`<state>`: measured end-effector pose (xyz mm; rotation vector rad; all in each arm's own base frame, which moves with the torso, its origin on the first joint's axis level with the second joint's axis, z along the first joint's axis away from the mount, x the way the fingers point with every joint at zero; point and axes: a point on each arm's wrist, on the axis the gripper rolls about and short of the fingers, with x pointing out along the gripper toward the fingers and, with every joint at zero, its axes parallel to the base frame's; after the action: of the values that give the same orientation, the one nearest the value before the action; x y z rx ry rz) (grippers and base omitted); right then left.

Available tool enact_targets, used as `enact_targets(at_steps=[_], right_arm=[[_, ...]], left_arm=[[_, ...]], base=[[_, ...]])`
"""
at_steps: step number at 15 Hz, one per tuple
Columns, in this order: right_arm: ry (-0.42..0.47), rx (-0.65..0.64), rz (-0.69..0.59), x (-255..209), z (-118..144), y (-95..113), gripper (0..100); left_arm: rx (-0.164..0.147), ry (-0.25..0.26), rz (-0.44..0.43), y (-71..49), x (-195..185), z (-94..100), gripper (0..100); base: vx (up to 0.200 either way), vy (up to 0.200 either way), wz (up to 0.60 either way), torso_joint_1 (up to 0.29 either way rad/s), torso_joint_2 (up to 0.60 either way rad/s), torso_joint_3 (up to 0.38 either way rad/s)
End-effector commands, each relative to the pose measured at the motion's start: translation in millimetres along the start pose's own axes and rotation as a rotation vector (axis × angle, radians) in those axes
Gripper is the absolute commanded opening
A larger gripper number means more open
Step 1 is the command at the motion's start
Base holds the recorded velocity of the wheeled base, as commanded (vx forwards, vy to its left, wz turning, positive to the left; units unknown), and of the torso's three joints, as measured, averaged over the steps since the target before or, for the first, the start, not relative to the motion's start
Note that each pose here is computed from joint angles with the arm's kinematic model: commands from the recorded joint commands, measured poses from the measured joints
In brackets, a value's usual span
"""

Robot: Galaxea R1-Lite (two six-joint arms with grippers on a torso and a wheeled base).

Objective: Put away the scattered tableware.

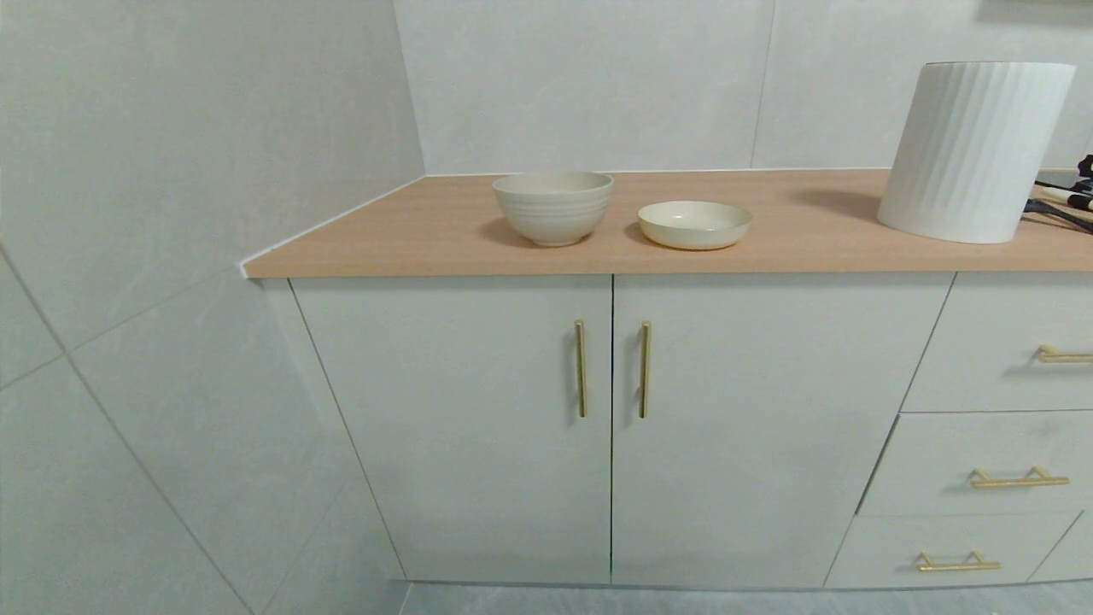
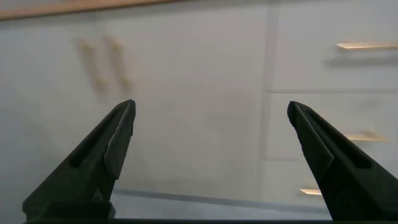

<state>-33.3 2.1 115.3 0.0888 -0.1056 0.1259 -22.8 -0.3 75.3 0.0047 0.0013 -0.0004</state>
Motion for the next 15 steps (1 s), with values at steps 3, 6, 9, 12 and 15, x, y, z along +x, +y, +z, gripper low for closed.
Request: enact_targets(at_steps=[3,6,9,12,15], right_arm=[[0.351,0.107,0.370,45,25,5,100],[0.554,0.133,0.551,107,47,17,100],[0.600,0.130,0.624,169,55,35,100],[0.642,0.139,0.645,250,54,57,100],[0.656,0.154,0.671,293,52,71,100]], left_arm=[[0.000,0.000,0.000,0.0,0,0.0,100],[0.000,0.000,0.000,0.0,0,0.0,100],[0.000,0.000,0.000,0.0,0,0.0,100],[0.000,0.000,0.000,0.0,0,0.0,100],[0.000,0.000,0.000,0.0,0,0.0,100]], base=[[0.000,0.000,0.00,0.000,0.00,0.000],[0.000,0.000,0.00,0.000,0.00,0.000],[0.000,0.000,0.00,0.000,0.00,0.000],[0.000,0.000,0.00,0.000,0.00,0.000],[0.000,0.000,0.00,0.000,0.00,0.000]])
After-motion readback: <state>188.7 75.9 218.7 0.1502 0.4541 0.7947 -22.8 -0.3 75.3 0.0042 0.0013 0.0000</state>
